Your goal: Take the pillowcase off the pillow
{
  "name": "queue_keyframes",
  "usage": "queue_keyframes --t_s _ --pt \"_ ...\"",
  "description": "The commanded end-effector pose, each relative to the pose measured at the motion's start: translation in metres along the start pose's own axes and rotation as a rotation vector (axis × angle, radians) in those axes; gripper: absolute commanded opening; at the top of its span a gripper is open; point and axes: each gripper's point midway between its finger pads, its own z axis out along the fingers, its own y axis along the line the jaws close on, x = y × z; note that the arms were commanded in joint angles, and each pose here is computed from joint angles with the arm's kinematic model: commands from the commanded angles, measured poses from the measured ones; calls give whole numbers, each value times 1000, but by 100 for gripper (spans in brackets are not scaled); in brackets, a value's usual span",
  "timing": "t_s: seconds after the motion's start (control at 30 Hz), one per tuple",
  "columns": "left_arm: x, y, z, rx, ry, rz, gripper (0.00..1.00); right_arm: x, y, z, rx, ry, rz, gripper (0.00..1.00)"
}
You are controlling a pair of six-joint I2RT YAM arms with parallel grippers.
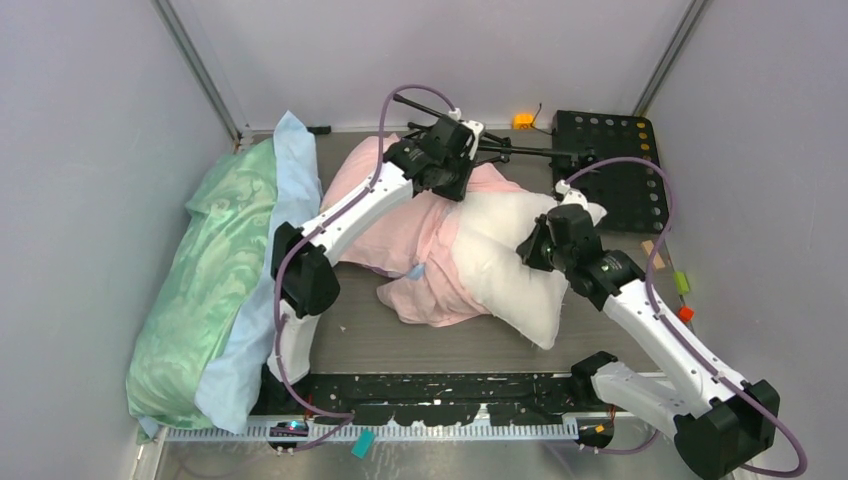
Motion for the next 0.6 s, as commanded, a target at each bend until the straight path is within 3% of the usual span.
queue_keyframes --t_s 0.0,0.3,0.43,0.5,0.57 --pt "-14 54 -38 -178 -66 -53 22 29 -30 -13 113 84 -7 0" --pt "-1 148 -88 -296 -110 -256 14 -8 -61 -54 226 -197 111 0" --pt "1 164 -106 -320 -133 -288 9 -28 -63 -77 216 -301 135 0" --pt "-3 163 -115 -317 -157 -283 0 -40 -58 -90 188 -347 132 0" --pt "-9 156 -126 -282 -192 -276 0 -48 -52 -100 153 -372 112 0"
